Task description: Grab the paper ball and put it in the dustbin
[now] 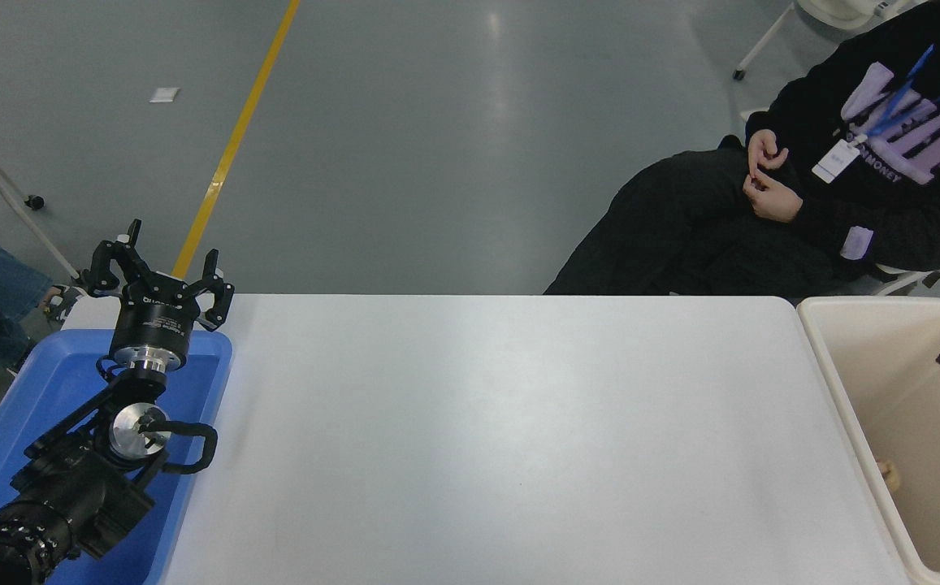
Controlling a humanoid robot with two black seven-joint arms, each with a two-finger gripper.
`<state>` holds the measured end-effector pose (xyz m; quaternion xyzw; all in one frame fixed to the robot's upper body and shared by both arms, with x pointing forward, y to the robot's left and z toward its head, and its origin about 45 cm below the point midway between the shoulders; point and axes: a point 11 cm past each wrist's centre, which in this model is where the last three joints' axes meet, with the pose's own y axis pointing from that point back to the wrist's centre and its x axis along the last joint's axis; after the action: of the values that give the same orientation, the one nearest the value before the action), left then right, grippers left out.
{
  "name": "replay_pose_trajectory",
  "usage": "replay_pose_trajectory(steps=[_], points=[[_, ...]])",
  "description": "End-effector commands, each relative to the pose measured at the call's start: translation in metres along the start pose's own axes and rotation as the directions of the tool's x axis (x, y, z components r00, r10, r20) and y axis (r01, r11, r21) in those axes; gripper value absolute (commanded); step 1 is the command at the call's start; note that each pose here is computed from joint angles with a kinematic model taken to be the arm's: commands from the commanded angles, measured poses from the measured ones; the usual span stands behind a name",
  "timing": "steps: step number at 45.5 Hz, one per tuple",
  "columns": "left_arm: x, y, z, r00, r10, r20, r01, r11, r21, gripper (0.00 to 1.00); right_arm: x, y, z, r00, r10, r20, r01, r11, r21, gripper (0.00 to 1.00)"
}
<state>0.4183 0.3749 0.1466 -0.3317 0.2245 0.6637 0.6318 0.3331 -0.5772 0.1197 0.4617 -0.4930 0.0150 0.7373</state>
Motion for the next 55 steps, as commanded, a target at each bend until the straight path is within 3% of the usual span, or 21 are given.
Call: replay_pose_trajectory(steps=[1, 49, 52, 55], points=[[0.000, 0.000, 0.000, 1.000, -0.001, -0.001, 0.001, 1.000, 0.000, 0.99, -0.016, -0.004, 0.005, 1.000, 0.023, 0.001, -0.023, 1.000, -0.010, 0.00], [0.000, 0.000, 0.000, 1.000, -0.001, -0.001, 0.001, 1.000, 0.000, 0.99, -0.020, -0.005, 0.007, 1.000, 0.022, 0.020, -0.021, 1.000, -0.012, 0.00], [0.000, 0.000, 0.000, 1.000, -0.001, -0.001, 0.001, 1.000, 0.000, 0.99, -0.025, -0.005, 0.008, 0.999, 0.004, 0.034, -0.003, 1.000, -0.012, 0.28], [0.000, 0.000, 0.000, 1.000, 0.001, 0.000, -0.001, 1.000, 0.000, 0.99, -0.032, -0.005, 0.003, 0.999, -0.026, 0.046, 0.026, 1.000, -0.001, 0.42]])
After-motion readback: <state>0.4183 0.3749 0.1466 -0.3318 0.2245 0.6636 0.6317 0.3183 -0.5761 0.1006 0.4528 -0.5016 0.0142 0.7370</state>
